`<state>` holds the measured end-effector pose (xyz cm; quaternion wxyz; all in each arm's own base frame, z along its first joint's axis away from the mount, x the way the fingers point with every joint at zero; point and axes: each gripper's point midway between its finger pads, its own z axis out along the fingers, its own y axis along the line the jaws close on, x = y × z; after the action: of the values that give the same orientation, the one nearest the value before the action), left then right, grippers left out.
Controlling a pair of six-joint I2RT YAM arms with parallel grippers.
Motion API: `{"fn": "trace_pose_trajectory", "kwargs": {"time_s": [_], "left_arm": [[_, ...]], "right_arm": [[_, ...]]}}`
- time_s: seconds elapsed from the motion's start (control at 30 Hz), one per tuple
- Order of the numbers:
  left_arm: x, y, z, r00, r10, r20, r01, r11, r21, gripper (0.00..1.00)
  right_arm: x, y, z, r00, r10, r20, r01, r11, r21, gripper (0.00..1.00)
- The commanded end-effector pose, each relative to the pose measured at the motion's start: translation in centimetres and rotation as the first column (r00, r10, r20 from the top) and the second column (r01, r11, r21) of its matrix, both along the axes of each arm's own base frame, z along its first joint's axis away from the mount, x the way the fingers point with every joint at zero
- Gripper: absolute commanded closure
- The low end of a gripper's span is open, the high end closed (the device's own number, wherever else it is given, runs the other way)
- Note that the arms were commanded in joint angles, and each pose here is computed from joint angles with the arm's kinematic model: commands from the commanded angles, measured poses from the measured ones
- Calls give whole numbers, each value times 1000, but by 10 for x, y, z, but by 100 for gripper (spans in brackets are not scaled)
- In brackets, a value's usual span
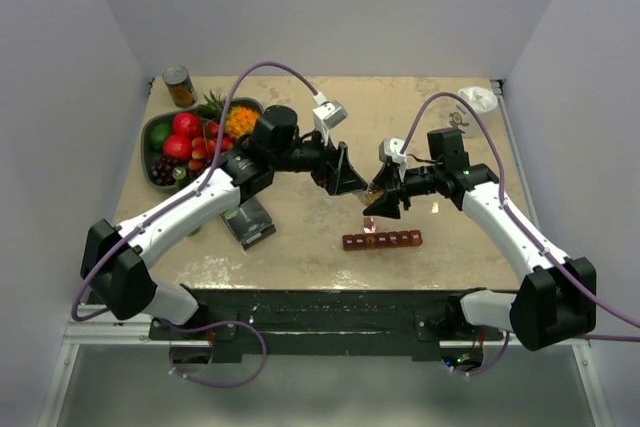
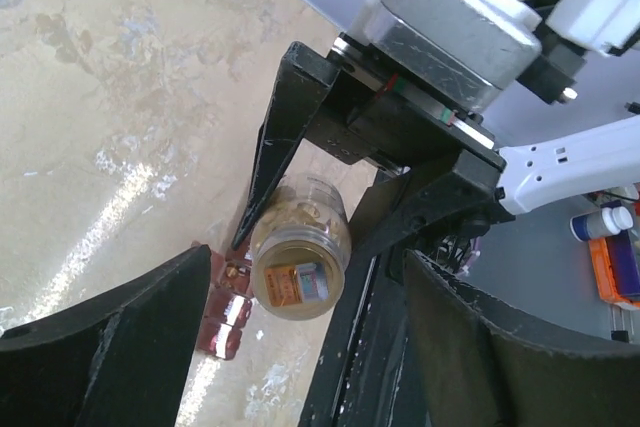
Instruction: Sort the pills into containers
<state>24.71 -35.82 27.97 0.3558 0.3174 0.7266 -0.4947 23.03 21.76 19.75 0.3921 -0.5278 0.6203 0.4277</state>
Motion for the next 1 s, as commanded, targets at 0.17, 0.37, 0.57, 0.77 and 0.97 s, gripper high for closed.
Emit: {"fn": "trace_pose_trajectory", "kwargs": {"time_s": [0.17, 0.37, 0.57, 0.77, 0.97], "left_arm": [[6, -10, -10, 999, 35, -34, -32, 996, 85, 28], [-4, -16, -11, 998, -28, -51, 32, 997, 74, 41], [-20, -17, -21, 986, -168, -19, 169, 981, 93, 68], [-27, -4, -52, 916, -364, 170, 327, 921, 209, 78], [9, 8, -58, 877, -345, 335, 254, 924, 286, 62]], "right_arm": [[3, 4, 24, 996, 25, 90, -28, 999, 35, 89], [3, 4, 23, 996, 25, 87, -28, 999, 34, 89], [2, 4, 25, 996, 29, 84, -32, 999, 40, 90], [-2, 6, 27, 996, 44, 76, -48, 997, 54, 91], [-3, 6, 27, 996, 50, 75, -54, 997, 57, 91]]}}
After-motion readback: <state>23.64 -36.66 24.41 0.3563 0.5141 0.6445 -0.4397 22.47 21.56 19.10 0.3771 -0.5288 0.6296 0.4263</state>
